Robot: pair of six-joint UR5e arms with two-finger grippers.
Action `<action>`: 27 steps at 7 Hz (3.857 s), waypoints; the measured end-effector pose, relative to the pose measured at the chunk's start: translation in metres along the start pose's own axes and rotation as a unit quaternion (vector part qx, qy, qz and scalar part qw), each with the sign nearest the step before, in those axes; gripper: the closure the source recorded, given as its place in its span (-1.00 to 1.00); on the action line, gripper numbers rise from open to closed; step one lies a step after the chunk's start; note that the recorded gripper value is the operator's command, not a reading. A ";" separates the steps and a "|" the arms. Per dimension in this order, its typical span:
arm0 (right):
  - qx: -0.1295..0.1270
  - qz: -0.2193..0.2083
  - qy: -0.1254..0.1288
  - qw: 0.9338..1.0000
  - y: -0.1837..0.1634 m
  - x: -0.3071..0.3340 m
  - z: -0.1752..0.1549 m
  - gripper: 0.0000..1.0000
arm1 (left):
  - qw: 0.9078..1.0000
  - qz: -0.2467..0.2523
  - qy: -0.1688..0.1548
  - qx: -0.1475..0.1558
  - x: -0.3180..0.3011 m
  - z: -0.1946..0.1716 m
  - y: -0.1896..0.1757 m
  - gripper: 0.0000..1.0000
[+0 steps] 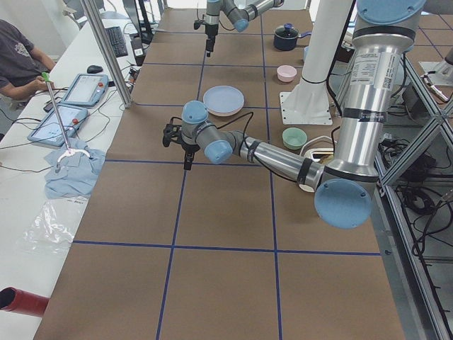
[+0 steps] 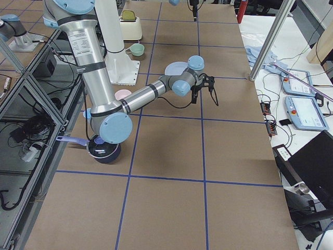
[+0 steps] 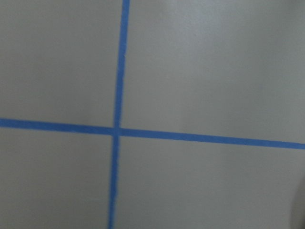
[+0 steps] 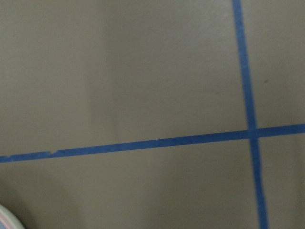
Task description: Stack three plates with pink and blue
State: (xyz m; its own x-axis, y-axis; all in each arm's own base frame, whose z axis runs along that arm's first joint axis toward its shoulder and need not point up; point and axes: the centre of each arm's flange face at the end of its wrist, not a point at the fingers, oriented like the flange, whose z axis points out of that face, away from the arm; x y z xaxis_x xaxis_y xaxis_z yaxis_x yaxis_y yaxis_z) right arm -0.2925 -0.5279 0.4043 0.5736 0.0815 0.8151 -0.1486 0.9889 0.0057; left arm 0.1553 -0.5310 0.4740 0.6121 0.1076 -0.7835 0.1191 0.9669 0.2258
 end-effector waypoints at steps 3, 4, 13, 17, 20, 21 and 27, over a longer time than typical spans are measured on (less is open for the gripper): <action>-0.021 -0.091 0.048 0.994 0.001 0.183 -0.034 -1.00 | 0.993 0.093 -0.076 0.006 -0.135 -0.055 0.009 -1.00; -0.029 -0.110 0.051 0.992 0.009 0.232 -0.049 -1.00 | 0.990 0.103 -0.096 0.007 -0.172 -0.070 0.020 -1.00; -0.018 -0.041 0.078 0.996 0.037 0.390 -0.120 -1.00 | 0.987 0.062 -0.133 -0.063 -0.249 -0.079 0.073 -1.00; -0.034 0.009 0.101 0.994 0.039 0.398 -0.144 -1.00 | 0.988 0.033 -0.116 -0.098 -0.228 -0.093 0.080 -1.00; -0.034 0.013 0.128 0.991 0.046 0.389 -0.181 -1.00 | 0.989 0.032 -0.105 -0.100 -0.227 -0.092 0.081 -1.00; -0.040 0.013 0.127 0.991 0.051 0.397 -0.191 -1.00 | 0.989 0.032 -0.105 -0.099 -0.226 -0.092 0.081 -1.00; -0.050 0.024 0.074 0.996 0.079 0.418 -0.197 -1.00 | 0.989 0.035 -0.104 -0.097 -0.223 -0.095 0.080 -1.00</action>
State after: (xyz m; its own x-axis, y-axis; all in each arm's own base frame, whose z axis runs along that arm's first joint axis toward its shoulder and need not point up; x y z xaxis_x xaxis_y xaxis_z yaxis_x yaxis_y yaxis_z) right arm 0.0947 -0.3914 0.6314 0.6807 0.1397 0.7191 -0.1031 0.9901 -0.0948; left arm -0.0457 -0.4559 0.6116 0.7642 0.1457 -0.6283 -0.0689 0.9870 0.1451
